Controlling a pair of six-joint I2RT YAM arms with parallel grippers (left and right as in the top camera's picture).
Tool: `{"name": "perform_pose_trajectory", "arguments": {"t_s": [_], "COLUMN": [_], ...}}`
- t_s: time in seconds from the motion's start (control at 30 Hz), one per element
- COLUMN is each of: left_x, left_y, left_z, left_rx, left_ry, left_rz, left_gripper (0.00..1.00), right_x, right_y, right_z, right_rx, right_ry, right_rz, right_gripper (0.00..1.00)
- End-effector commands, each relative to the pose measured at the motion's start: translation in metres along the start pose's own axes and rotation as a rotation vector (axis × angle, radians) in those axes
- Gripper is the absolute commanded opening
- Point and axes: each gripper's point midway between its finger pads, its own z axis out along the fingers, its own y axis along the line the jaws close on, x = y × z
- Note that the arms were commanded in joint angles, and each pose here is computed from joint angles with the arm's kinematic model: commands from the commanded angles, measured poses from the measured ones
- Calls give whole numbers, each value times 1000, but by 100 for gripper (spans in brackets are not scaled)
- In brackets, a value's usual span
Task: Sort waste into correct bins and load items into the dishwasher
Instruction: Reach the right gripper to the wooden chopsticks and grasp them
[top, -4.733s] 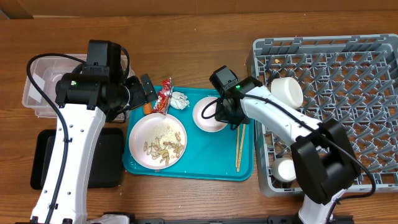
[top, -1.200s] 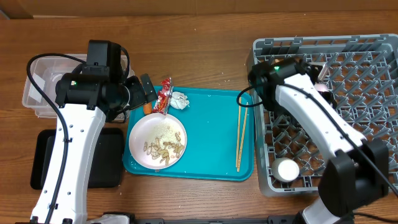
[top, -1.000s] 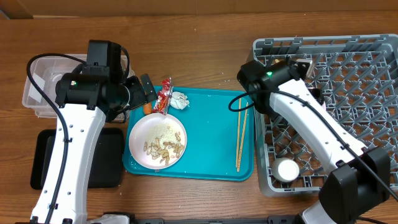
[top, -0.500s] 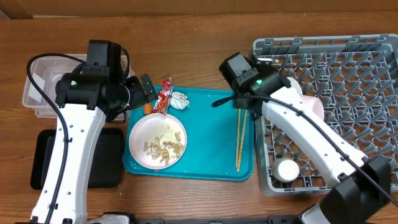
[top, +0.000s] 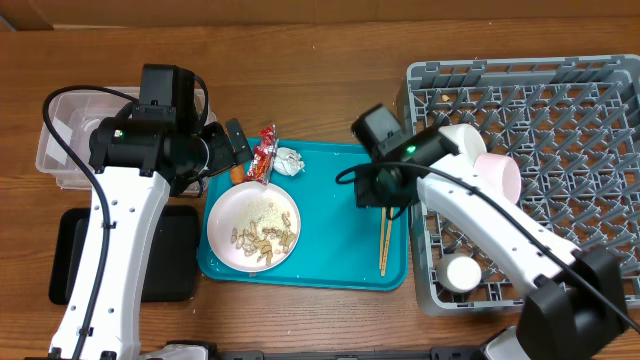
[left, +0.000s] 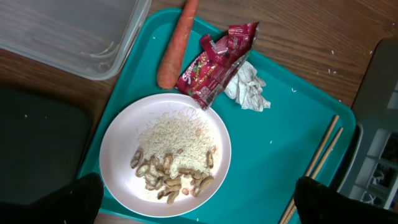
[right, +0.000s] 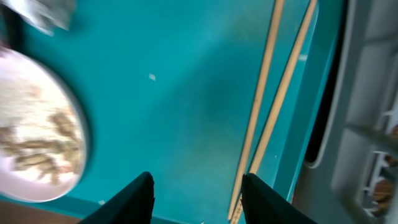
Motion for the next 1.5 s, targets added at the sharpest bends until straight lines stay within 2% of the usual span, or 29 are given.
{"name": "perform_pose_trajectory", "arguments": {"t_s": [0.0,0.1,0.43,0.67,0.7,0.87,0.93,1.07,1.2,1.33,1.47], "left_x": [-4,-4,-4,-4,-4,-4,-4,-4,-4,-4,-4], "left_y": [0,0,0,0,0,0,0,0,0,0,0], "left_z": [-2,-2,-2,-2,-2,-2,-2,-2,-2,-2,-2], "left_rx": [-2,-2,-2,-2,-2,-2,-2,-2,-2,-2,-2], "left_ry": [-12,-12,-12,-13,-12,-12,-12,-13,-12,-12,-12], "left_rz": [-11,-11,-11,-11,-11,-11,-11,-11,-11,-11,-11], "left_gripper": [100,100,100,100,100,100,100,100,100,100,100], "right_x": [9,8,9,12,12,18,21,12,-5,-20,-40], "right_y": [-23,-24,-32,-35,-35,-30,-28,-20,-4,9,-6], "right_z": [34,48,86,95,95,95,94,73,30,-20,-71], "right_rx": [97,93,91,89,88,82,86,83,40,-14,17], "right_ry": [26,9,-5,-15,-14,1,9,-1,-56,-138,-264], "right_rz": [-13,-75,-59,-59,-58,-74,-86,-110,-124,-125,-83], "right_gripper": [48,49,49,48,45,4,4,4,4,4,4]}}
